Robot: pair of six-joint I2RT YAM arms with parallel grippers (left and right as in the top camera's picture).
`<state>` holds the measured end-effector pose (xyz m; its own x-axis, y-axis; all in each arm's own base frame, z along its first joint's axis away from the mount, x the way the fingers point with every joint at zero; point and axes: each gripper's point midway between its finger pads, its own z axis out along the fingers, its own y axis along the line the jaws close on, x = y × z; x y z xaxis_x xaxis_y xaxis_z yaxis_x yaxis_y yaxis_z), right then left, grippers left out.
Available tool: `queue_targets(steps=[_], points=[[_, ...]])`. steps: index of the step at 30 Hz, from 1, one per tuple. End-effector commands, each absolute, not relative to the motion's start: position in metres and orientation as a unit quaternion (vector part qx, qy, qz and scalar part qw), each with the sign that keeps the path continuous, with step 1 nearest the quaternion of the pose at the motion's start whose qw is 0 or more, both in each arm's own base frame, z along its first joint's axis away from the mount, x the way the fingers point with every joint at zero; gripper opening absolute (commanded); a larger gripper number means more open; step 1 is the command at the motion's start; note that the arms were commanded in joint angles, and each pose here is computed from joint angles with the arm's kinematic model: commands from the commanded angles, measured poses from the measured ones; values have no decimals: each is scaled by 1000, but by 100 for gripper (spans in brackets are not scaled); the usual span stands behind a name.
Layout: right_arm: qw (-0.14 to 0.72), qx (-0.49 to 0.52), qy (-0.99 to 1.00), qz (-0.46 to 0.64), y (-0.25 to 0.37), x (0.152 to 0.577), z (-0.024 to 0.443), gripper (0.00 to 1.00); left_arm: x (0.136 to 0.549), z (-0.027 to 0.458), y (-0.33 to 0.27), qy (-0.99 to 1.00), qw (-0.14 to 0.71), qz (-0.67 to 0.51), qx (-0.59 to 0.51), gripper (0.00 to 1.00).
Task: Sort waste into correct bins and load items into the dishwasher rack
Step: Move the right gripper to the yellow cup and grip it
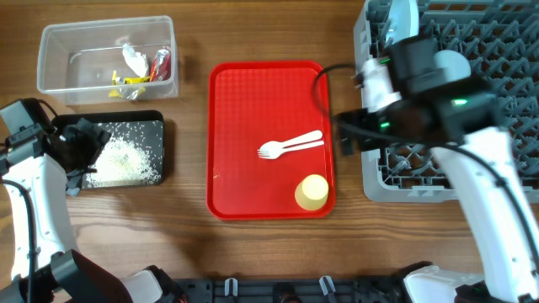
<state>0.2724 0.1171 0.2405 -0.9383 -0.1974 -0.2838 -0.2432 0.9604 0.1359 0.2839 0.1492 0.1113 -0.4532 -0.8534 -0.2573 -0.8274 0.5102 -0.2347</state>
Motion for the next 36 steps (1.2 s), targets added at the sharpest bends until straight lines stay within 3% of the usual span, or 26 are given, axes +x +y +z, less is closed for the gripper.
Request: queue_targets(steps=[1, 8, 15, 23, 29, 33, 36], points=[[85, -77, 993, 26, 122, 262, 200, 100, 285, 111, 151, 856, 172, -34, -486, 100], [37, -129, 990, 33, 149, 236, 140, 100, 286, 111, 152, 856, 175, -34, -486, 100], [44, -170, 983, 43, 179, 235, 98, 99, 286, 111, 152, 856, 175, -34, -486, 100], [-19, -175, 984, 12, 181, 230, 55, 98, 285, 111, 151, 856, 174, -34, -486, 100], [-50, -172, 984, -4, 177, 225, 40, 86, 285, 111, 151, 856, 173, -34, -486, 100], [-52, -170, 984, -1, 178, 224, 40, 66, 285, 111, 151, 856, 173, -34, -486, 100], [-53, -170, 984, -1, 178, 224, 40, 61, 285, 111, 152, 856, 174, -34, -486, 100]])
